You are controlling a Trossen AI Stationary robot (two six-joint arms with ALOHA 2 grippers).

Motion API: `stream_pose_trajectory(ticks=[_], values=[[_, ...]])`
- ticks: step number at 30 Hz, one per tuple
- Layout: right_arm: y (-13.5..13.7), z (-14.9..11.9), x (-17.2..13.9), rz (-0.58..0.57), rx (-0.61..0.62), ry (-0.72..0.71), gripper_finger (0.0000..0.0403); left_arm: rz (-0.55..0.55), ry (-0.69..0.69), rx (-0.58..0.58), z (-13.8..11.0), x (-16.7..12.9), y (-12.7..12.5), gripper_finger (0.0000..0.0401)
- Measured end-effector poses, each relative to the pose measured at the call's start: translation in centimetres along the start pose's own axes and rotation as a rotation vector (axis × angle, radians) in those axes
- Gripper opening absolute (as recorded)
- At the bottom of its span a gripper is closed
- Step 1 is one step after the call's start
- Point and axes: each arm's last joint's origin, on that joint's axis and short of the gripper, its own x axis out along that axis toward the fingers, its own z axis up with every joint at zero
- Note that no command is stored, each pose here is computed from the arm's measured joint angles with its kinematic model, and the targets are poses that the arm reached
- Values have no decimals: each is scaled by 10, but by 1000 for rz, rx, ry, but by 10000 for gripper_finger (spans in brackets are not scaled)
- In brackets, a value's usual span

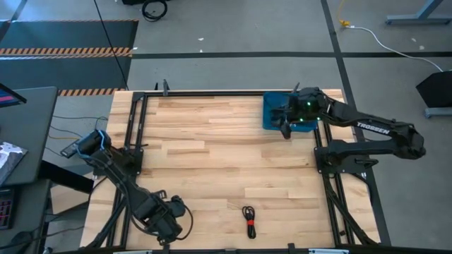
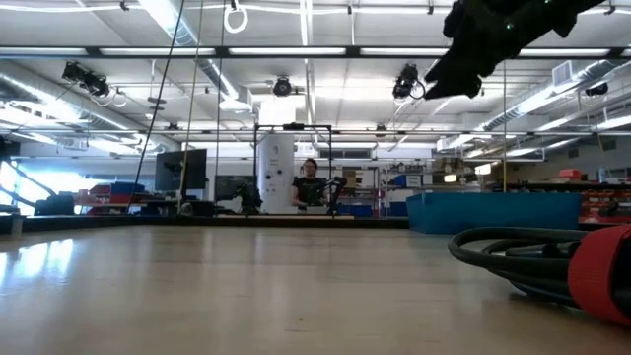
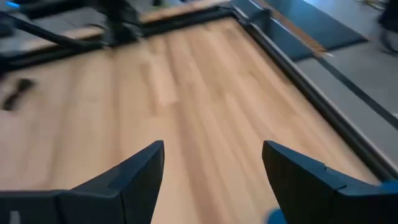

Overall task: Pick and place USB-C Cables
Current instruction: Put the black charger cable into the blue bin

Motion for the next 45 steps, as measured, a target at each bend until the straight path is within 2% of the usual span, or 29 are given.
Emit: stream_pose_trajectory(ticks=[7, 14, 23, 30, 38, 45], values=[[22, 0, -2, 94, -18, -5, 277, 17, -2, 22, -3, 6, -3, 188], [34, -2, 2, 148, -43, 21, 277, 35, 63, 50, -12, 23, -12, 188], [37, -2, 3, 159, -34, 23, 277, 8, 85, 106, -28, 49, -30, 188], [37, -2, 3, 160, -27, 14, 277, 92, 128, 141, -38, 76, -34, 188], [39, -1, 3, 171, -23, 4, 277, 138, 85, 154, -38, 80, -32, 187], [44, -1, 3, 194, -37, 8, 277, 150, 109, 186, -39, 89, -33, 177]])
